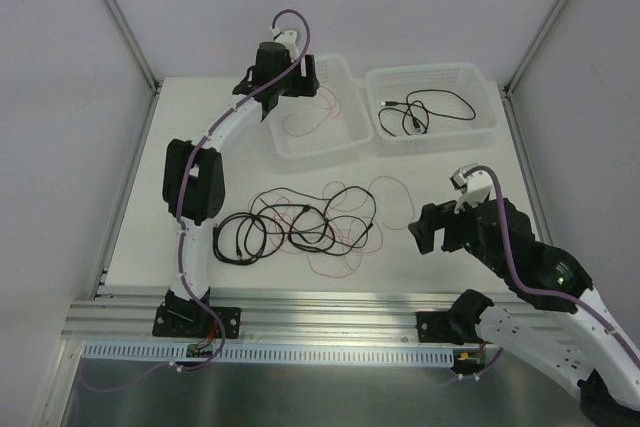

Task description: Untangle the cables

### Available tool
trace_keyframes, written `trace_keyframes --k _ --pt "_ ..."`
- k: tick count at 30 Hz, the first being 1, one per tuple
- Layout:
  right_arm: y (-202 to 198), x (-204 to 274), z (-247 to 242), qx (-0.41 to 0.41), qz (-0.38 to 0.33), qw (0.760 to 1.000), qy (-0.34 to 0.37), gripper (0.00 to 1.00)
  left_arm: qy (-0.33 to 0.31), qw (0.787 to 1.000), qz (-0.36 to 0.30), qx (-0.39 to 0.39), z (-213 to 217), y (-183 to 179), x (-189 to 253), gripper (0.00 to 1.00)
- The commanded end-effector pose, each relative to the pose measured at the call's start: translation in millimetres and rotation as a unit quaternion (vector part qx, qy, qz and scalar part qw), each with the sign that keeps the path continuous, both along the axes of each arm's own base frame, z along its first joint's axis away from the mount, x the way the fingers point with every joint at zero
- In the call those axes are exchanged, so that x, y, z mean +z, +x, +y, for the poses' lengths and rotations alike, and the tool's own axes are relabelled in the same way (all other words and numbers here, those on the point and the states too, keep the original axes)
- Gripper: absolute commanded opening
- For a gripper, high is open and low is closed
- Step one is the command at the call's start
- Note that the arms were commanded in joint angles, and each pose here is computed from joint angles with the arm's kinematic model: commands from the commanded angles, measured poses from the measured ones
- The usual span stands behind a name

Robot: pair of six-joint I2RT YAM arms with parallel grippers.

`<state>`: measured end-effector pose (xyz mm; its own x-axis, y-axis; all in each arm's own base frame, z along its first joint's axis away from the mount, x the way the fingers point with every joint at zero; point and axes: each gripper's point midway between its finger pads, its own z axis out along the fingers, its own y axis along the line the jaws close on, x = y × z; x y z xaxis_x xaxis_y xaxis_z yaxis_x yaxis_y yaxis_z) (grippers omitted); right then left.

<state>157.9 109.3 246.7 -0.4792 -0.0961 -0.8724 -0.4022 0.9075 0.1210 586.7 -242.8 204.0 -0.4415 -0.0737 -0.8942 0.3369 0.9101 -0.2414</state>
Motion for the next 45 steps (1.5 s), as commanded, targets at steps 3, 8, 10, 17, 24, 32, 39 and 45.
trace_keyframes --k 3,8,10,17,24,32,39,45 --pt "7.0 -5.1 14.8 0.0 0.018 1.0 0.013 0.97 -0.051 0.998 -0.037 -0.002 3.5 -40.8 77.3 0.83" --pt "10.6 -25.0 22.0 -0.017 0.065 0.998 0.001 0.97 -0.1 0.995 0.004 -0.031 5.9 -110.8 96.0 0.98" --pt "13.3 -37.0 27.6 -0.02 0.082 0.996 -0.003 0.97 -0.128 0.989 0.064 -0.035 5.3 -142.3 69.6 0.99" --pt "29.9 -71.9 49.8 -0.047 0.139 0.989 0.0 0.99 -0.141 0.967 0.186 -0.101 -16.2 -279.6 13.7 0.99" --pt "32.1 -114.8 82.4 -0.034 0.215 0.976 0.034 0.85 -0.093 0.96 0.243 -0.108 -25.3 -365.2 -45.6 0.99" --pt "16.6 -162.9 114.8 -0.004 0.267 0.963 0.034 0.62 -0.019 0.957 0.278 -0.079 -30.1 -377.7 -100.9 0.97" --pt "20.9 -194.5 135.1 -0.024 0.286 0.955 0.072 0.43 0.0 0.954 0.295 -0.052 -30.5 -375.0 -119.6 0.94" --pt "19.3 -211.5 141.2 -0.029 0.301 0.951 0.062 0.35 0.007 0.955 0.296 -0.018 -23.5 -369.2 -127.5 0.92"
